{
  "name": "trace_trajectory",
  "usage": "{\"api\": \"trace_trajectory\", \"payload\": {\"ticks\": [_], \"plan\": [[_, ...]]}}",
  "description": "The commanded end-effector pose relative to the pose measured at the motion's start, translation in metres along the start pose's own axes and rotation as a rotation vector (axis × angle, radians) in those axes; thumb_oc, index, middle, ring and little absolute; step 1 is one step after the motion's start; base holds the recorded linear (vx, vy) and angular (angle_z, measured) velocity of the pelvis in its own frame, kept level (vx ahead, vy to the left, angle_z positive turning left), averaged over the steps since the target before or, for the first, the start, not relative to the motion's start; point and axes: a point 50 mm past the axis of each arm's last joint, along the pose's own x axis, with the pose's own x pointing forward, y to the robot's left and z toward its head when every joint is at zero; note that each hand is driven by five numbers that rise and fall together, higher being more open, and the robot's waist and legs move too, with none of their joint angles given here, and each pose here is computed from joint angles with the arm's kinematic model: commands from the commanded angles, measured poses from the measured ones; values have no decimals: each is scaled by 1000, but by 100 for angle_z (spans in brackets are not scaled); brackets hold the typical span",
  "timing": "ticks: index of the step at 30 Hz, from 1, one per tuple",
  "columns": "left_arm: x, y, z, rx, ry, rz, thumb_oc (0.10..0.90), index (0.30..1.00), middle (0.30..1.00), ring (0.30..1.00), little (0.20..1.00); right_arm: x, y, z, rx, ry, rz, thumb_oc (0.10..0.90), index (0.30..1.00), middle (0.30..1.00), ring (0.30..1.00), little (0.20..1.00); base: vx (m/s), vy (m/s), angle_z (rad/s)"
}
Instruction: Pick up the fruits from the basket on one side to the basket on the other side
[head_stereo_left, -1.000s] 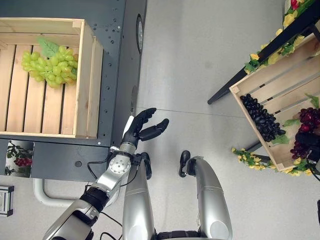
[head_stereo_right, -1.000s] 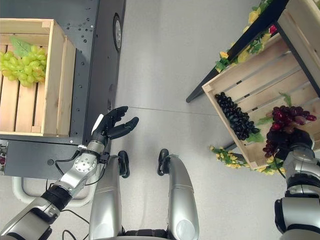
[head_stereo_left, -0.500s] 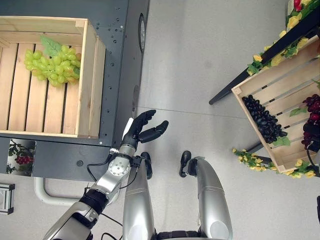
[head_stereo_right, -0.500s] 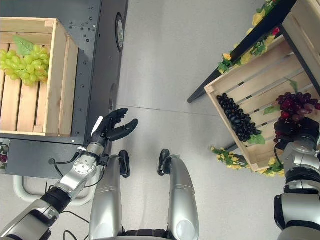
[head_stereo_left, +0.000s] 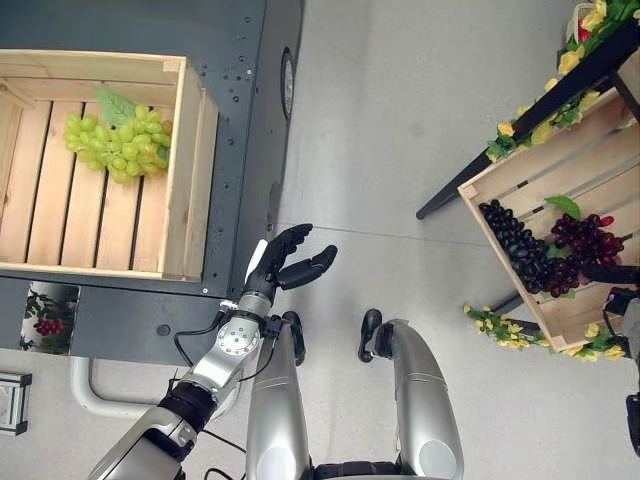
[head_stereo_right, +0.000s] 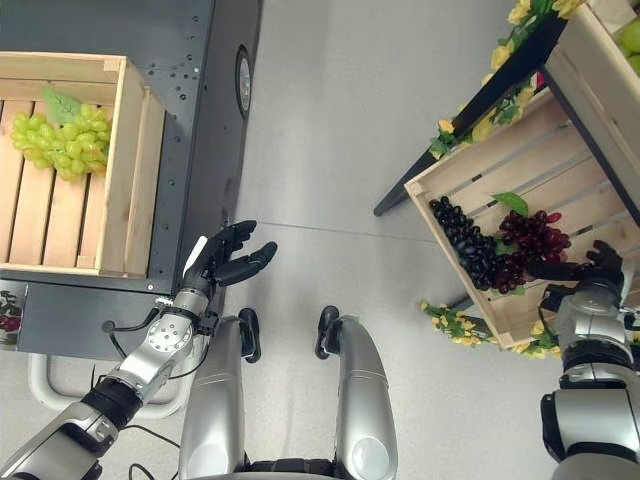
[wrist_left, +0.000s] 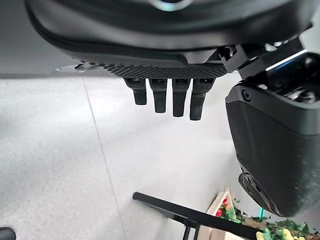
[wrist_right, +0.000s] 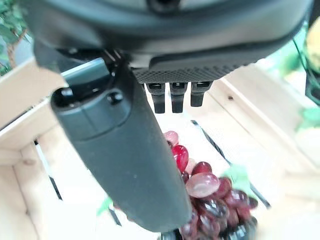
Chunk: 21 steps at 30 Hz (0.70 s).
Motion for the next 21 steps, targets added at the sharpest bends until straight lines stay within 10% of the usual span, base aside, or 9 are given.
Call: {"api": "trace_trajectory", "payload": {"ticks": [1,21], "plan": [[5,-10,41,-50,-221,-41,800,900,900,900,900,2,-18,9,-27,-91,-48,800,900,900,900,900,23,40,2],[3,-22,32,-2,-224,91,800,900,900,900,900,-90,128,-49,93,-315,388,800,900,900,900,900,34,68,-2]]}}
